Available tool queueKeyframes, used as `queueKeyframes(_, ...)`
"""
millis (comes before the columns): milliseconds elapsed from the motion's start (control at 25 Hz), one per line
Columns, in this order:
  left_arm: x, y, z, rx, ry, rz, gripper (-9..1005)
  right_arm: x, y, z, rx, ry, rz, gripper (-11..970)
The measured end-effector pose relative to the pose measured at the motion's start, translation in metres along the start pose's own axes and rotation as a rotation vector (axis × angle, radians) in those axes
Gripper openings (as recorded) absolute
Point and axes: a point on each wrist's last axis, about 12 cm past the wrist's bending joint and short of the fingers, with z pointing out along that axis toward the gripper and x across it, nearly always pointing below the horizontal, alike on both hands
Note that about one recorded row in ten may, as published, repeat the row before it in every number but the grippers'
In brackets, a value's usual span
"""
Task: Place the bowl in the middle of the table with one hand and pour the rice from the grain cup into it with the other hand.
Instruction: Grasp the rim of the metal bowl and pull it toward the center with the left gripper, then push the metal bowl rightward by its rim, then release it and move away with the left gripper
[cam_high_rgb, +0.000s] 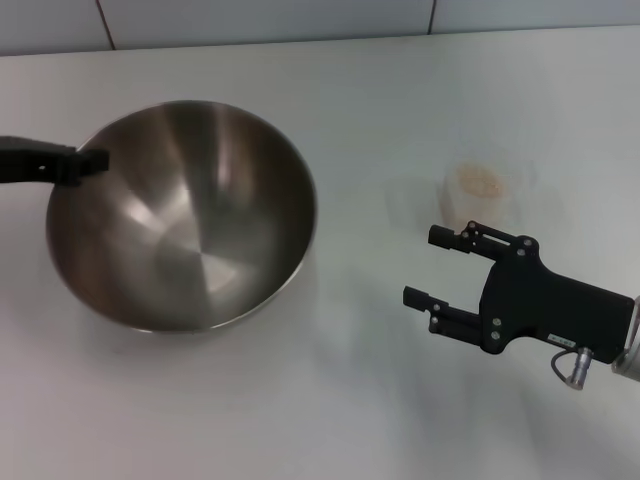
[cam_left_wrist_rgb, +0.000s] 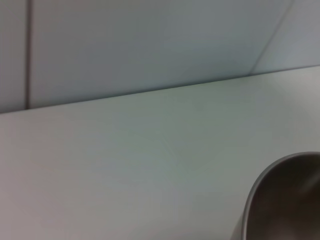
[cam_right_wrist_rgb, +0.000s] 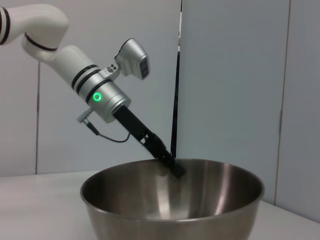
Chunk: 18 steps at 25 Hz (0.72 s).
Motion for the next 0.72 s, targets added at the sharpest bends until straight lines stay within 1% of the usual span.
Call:
queueKeyframes(40,-0.013,-0.008,0.005,0.023,0.008,0.037,47,0.0,0.0,0.0,0.0,0.001,0.002,703)
queueKeyframes(160,-0.022,-0.014,0.009,0.04,0.011,0.064,50,0.001,0.001,0.0,-0.001,0.002,0.008,703)
queueKeyframes(200,-0.022,-0.014,0.009,0.04,0.011,0.064,51,0.001,0.001,0.0,-0.001,0.002,0.01,703)
queueKeyframes(240,-0.032,-0.023,0.015,0.062,0.02,0.095,52,0.001,0.001,0.001,-0.001,0.002,0.011,703)
queueKeyframes(320,-0.034,-0.025,0.017,0.068,0.024,0.104,53,0.002,0.001,0.001,-0.003,0.002,0.014,703)
queueKeyframes(360,-0.04,-0.034,0.026,0.085,0.038,0.134,54,0.002,0.001,0.001,-0.003,0.002,0.014,703)
queueKeyframes(480,-0.046,-0.043,0.036,0.105,0.053,0.163,57,0.002,0.002,0.001,-0.007,0.0,0.002,703)
queueKeyframes(520,-0.046,-0.043,0.036,0.105,0.053,0.163,57,0.002,0.002,0.001,-0.007,0.0,0.002,703)
queueKeyframes(560,-0.05,-0.047,0.043,0.115,0.056,0.174,58,0.003,0.003,0.001,-0.007,-0.001,-0.006,703)
queueKeyframes(720,-0.054,-0.052,0.052,0.126,0.062,0.186,62,0.004,0.003,0.001,-0.006,0.0,-0.004,703)
